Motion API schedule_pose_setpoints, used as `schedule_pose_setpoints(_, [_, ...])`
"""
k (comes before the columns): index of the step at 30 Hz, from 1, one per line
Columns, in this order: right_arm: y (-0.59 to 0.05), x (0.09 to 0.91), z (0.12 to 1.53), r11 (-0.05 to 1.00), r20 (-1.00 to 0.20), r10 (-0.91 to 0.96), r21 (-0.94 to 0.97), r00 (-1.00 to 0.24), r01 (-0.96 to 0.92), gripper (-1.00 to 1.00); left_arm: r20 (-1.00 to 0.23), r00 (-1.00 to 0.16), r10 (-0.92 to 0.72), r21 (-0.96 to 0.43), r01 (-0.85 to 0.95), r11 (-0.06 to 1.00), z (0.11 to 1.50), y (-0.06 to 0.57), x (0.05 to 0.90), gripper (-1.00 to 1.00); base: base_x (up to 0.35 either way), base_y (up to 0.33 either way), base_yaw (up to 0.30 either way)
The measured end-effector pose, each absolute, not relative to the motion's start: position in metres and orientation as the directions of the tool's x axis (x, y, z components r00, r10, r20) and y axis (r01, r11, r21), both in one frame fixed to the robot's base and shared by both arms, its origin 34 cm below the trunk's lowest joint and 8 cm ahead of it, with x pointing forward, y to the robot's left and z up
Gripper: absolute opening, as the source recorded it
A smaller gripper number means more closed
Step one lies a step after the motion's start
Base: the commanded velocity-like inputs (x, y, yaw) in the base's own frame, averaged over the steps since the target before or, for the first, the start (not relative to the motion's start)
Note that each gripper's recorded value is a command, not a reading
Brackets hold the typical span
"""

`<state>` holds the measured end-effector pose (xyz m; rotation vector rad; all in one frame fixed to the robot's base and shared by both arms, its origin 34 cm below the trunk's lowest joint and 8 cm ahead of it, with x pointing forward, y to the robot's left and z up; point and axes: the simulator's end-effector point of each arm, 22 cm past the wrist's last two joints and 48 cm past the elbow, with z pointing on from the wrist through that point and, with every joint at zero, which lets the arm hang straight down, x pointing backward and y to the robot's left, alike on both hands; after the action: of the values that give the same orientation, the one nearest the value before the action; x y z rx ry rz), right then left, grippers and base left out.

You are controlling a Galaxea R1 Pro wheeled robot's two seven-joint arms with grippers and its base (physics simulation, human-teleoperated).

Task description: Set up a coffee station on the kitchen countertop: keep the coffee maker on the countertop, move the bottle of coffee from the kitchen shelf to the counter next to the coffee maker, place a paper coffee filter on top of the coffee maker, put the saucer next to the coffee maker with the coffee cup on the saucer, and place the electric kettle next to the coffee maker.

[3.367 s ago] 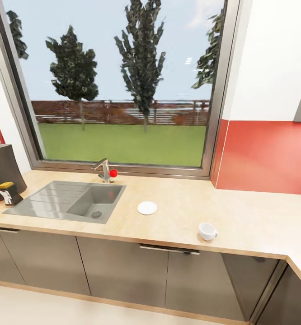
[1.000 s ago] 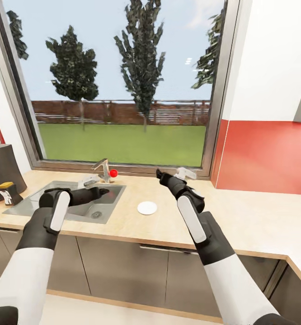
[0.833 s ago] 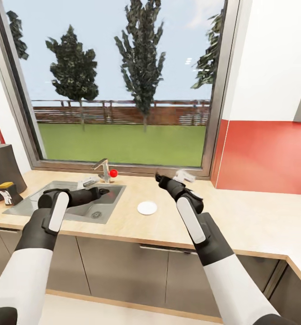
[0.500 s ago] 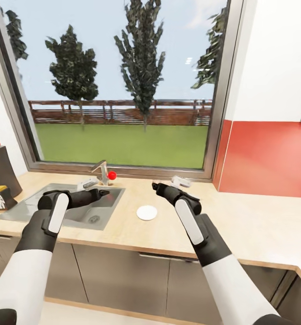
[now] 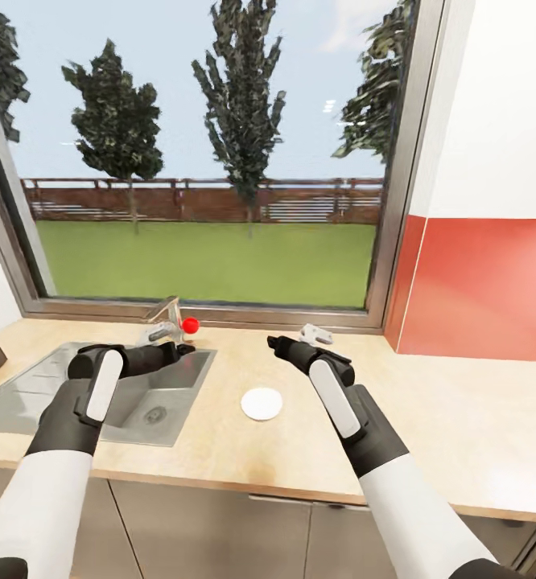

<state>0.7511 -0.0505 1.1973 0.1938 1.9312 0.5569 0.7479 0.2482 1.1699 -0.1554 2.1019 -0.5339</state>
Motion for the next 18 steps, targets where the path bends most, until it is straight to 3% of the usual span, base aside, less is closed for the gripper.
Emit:
schedule_pose_setpoints(9, [-0.036, 0.745, 1.178, 0.83, -0.752, 0.428, 0.546, -0.501, -0.111, 1.0, -0.747, -0.586, -0.313, -0.435, 0.077, 0.897, 1.147, 0.249, 0.739, 1.0, 0.286, 0.23, -0.27])
schedule_pose_setpoints(14, [-0.035, 0.745, 1.176, 0.828, -0.747, 0.43, 0.55, -0.507, -0.109, 1.0, -0.741, -0.594, -0.313, -0.437, 0.072, 0.897, 1.141, 0.249, 0.736, 1.0, 0.213, 0.269, -0.097])
schedule_pose_setpoints(18, [-0.035, 0.744, 1.172, 0.828, -0.744, 0.43, 0.551, -0.511, -0.106, 1.0, -0.736, -0.599, -0.314, -0.439, 0.069, 0.896, 1.136, 0.249, 0.735, 1.0, 0.075, 0.106, -0.12])
